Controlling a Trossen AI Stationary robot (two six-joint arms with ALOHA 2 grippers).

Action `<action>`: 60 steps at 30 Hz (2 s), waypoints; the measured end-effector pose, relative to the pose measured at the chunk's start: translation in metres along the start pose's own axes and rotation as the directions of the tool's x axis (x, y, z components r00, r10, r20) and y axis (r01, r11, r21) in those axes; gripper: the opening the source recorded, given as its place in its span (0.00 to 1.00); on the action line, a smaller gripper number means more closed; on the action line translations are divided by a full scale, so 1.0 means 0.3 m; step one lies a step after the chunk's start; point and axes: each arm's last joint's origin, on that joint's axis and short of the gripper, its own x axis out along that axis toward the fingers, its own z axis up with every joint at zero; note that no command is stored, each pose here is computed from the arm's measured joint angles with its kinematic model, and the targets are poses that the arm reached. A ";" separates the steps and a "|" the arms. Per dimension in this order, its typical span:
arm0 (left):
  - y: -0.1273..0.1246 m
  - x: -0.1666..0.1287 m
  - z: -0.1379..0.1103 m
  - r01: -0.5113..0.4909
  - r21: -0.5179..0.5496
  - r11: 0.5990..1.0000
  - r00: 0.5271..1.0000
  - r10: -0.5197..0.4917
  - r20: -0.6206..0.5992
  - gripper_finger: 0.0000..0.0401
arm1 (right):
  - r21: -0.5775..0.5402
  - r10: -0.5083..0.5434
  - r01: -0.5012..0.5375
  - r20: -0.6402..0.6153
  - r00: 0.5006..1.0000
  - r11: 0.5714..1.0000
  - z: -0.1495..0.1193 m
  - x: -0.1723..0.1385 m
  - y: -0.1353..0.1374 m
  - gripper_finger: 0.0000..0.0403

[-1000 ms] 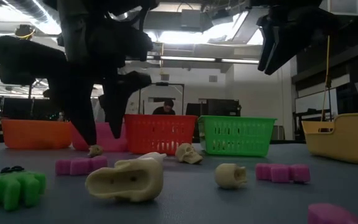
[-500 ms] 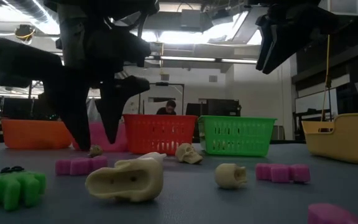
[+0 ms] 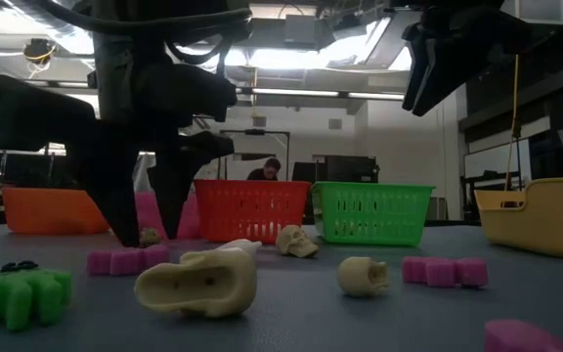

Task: Sort Halloween decoration
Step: Put the yellow skull toy into the green bin

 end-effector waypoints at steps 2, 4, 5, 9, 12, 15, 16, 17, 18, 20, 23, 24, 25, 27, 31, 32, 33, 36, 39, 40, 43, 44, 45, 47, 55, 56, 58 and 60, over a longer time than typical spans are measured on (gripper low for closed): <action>0.000 0.000 0.000 0.000 0.000 1.000 1.000 0.000 -0.001 0.45 | 0.000 0.000 0.000 0.000 1.000 1.000 0.000 0.000 0.000 0.45; 0.000 0.000 0.000 0.000 0.000 1.000 1.000 0.000 -0.001 0.44 | 0.000 0.000 0.000 0.000 1.000 1.000 0.000 0.000 0.000 0.45; 0.000 0.001 0.000 0.000 0.000 1.000 1.000 0.000 -0.002 0.44 | 0.000 0.000 0.000 0.001 1.000 1.000 0.000 0.000 0.000 0.45; 0.000 0.001 -0.001 0.001 0.001 1.000 1.000 -0.001 -0.002 0.40 | 0.000 0.000 0.000 0.001 1.000 1.000 0.000 0.000 0.000 0.45; -0.001 0.000 -0.001 0.004 0.001 1.000 1.000 -0.004 -0.002 0.35 | 0.000 0.000 0.000 0.000 1.000 1.000 0.000 0.000 0.000 0.45; -0.002 0.001 -0.001 0.005 0.001 1.000 1.000 -0.005 -0.003 0.30 | 0.000 0.000 0.000 0.000 1.000 1.000 0.000 0.000 0.000 0.45; -0.002 0.001 -0.001 0.006 0.001 1.000 1.000 -0.006 -0.003 0.29 | 0.000 0.000 0.000 0.000 1.000 1.000 0.000 0.000 0.000 0.45; -0.002 0.001 -0.001 0.006 0.001 1.000 1.000 -0.006 -0.003 0.28 | 0.000 0.000 0.000 0.000 1.000 1.000 0.000 0.000 0.000 0.45; -0.002 0.001 -0.001 0.006 0.002 1.000 1.000 -0.006 -0.003 0.27 | 0.000 0.000 0.000 0.000 1.000 1.000 0.000 0.000 0.000 0.45; -0.002 0.001 -0.001 0.007 0.002 1.000 1.000 -0.007 -0.003 0.25 | 0.000 0.000 0.000 0.001 1.000 1.000 0.000 0.000 0.000 0.45; -0.002 0.001 -0.001 0.007 0.002 1.000 1.000 -0.007 -0.003 0.22 | 0.000 0.000 0.000 0.000 1.000 1.000 0.000 0.000 0.000 0.45; -0.002 0.001 -0.001 0.007 0.002 1.000 1.000 -0.007 -0.003 0.21 | 0.000 0.000 0.000 0.001 1.000 1.000 0.000 0.000 0.000 0.45; -0.002 0.001 -0.001 0.006 0.002 1.000 1.000 -0.006 -0.003 0.21 | 0.000 0.000 0.000 0.000 1.000 1.000 0.000 0.000 0.000 0.45; -0.002 0.001 -0.001 0.006 0.002 1.000 1.000 -0.006 -0.003 0.19 | 0.000 0.000 0.000 0.000 1.000 1.000 0.000 0.000 0.000 0.45; -0.002 0.001 -0.001 0.006 0.002 1.000 1.000 -0.006 -0.003 0.17 | 0.000 0.000 0.000 0.001 1.000 1.000 0.000 0.000 0.000 0.45; -0.002 0.001 -0.001 0.006 0.002 1.000 1.000 -0.006 -0.003 0.16 | 0.000 0.000 0.000 0.001 1.000 1.000 0.000 0.000 0.000 0.45; -0.002 0.001 -0.001 0.006 0.002 1.000 1.000 -0.006 -0.003 0.16 | 0.000 0.000 0.000 0.001 1.000 1.000 0.000 0.000 0.000 0.45; -0.002 0.002 -0.001 0.005 0.002 1.000 1.000 -0.005 -0.003 0.14 | 0.000 0.000 0.000 0.001 1.000 1.000 0.000 0.000 0.000 0.45; -0.002 0.002 -0.002 0.003 0.002 1.000 1.000 -0.003 -0.004 0.12 | 0.000 0.000 0.000 0.000 1.000 1.000 0.000 0.000 0.000 0.45; -0.002 0.002 -0.002 0.003 0.002 1.000 1.000 -0.003 -0.004 0.11 | 0.000 0.000 0.000 0.001 1.000 1.000 0.000 0.000 0.000 0.45; -0.001 0.002 -0.002 0.001 0.002 1.000 1.000 -0.001 -0.004 0.10 | 0.000 0.000 0.000 0.001 1.000 1.000 0.000 0.000 0.000 0.45; -0.001 0.002 -0.002 0.000 0.001 1.000 1.000 0.000 -0.004 0.09 | 0.000 0.000 0.000 0.001 1.000 1.000 0.000 0.000 0.000 0.45; -0.001 0.002 -0.002 0.000 0.002 1.000 1.000 0.000 -0.004 0.09 | 0.000 0.000 0.000 0.001 1.000 1.000 0.000 0.000 0.000 0.45; -0.001 0.002 -0.002 0.000 0.002 1.000 1.000 0.000 -0.004 0.08 | 0.000 0.000 0.000 0.001 1.000 1.000 0.000 0.000 0.000 0.45; -0.001 0.002 -0.002 0.000 0.001 1.000 1.000 0.000 -0.004 0.07 | 0.000 0.000 0.000 0.001 1.000 1.000 0.000 0.000 0.000 0.45; -0.001 0.002 -0.002 0.001 0.001 1.000 1.000 -0.001 -0.004 0.07 | 0.000 0.000 0.000 0.001 1.000 1.000 0.000 0.000 0.000 0.45; -0.002 0.002 -0.001 0.010 0.001 1.000 1.000 -0.010 -0.002 0.07 | 0.000 0.000 0.000 0.001 1.000 1.000 0.000 0.000 0.000 0.45; -0.006 -0.003 0.000 0.018 0.003 1.000 1.000 -0.018 0.004 0.07 | 0.000 0.000 0.000 0.001 1.000 1.000 0.000 0.000 0.000 0.45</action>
